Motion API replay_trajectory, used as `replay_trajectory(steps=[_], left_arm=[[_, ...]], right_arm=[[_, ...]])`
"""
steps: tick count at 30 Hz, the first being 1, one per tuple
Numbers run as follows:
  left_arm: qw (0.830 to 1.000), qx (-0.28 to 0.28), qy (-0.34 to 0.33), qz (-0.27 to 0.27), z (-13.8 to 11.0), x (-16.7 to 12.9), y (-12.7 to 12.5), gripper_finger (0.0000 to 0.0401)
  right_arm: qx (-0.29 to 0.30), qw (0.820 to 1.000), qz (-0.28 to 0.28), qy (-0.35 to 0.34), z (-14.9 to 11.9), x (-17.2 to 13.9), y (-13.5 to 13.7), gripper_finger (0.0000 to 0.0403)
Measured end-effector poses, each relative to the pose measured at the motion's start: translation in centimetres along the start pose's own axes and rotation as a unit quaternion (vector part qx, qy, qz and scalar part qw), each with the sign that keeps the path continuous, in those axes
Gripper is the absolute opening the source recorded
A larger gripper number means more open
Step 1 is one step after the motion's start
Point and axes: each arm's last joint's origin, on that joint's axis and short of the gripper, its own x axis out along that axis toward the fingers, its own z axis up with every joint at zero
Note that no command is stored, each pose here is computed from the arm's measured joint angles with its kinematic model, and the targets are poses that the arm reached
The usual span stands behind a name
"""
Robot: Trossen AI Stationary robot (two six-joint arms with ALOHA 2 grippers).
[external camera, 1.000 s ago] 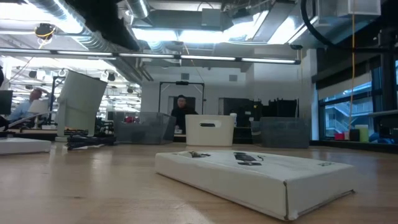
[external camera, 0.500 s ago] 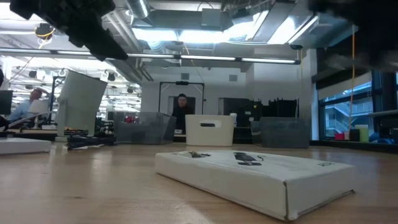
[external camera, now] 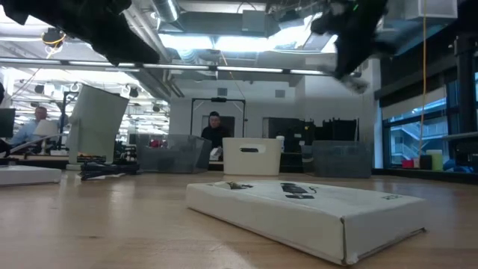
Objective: Pick and place items into bin
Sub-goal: Put the gray charger cable into the right black bin, then put the top blue charger cable into the right black bin
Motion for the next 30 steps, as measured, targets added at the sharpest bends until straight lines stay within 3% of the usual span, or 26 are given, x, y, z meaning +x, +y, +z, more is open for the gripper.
replay_trajectory(steps=[5, 8, 14, 18, 23, 30], left_arm=[[0.999, -0.027, -0.019, 0.042, 0.3, 0.0, 0.2, 0.0075], [0.997, -0.042, -0.023, 0.063, 0.4, 0.0, 0.4, 0.0073], [0.993, -0.064, -0.030, 0.097, 0.4, -0.1, 0.5, 0.0072], [0.990, -0.082, -0.034, 0.109, 0.4, -0.1, 0.6, 0.0072], [0.989, -0.082, -0.036, 0.120, 0.4, -0.1, 0.7, 0.0072], [0.988, -0.082, -0.037, 0.125, 0.4, -0.1, 0.7, 0.0072]], right_arm=[[-0.010, 0.999, 0.032, 0.006, 3.9, 4.8, -2.8, 0.0015], [-0.022, 0.999, 0.024, 0.037, 5.2, 7.9, -4.3, 0.0015], [-0.044, 0.994, 0.005, 0.097, 6.3, 13.7, -5.9, 0.0015], [-0.049, 0.991, -0.008, 0.128, 6.2, 16.5, -6.7, 0.0041], [-0.060, 0.987, -0.014, 0.152, 6.0, 18.2, -7.2, 0.0078], [-0.068, 0.987, -0.011, 0.148, 6.2, 18.0, -7.1, 0.0087]])
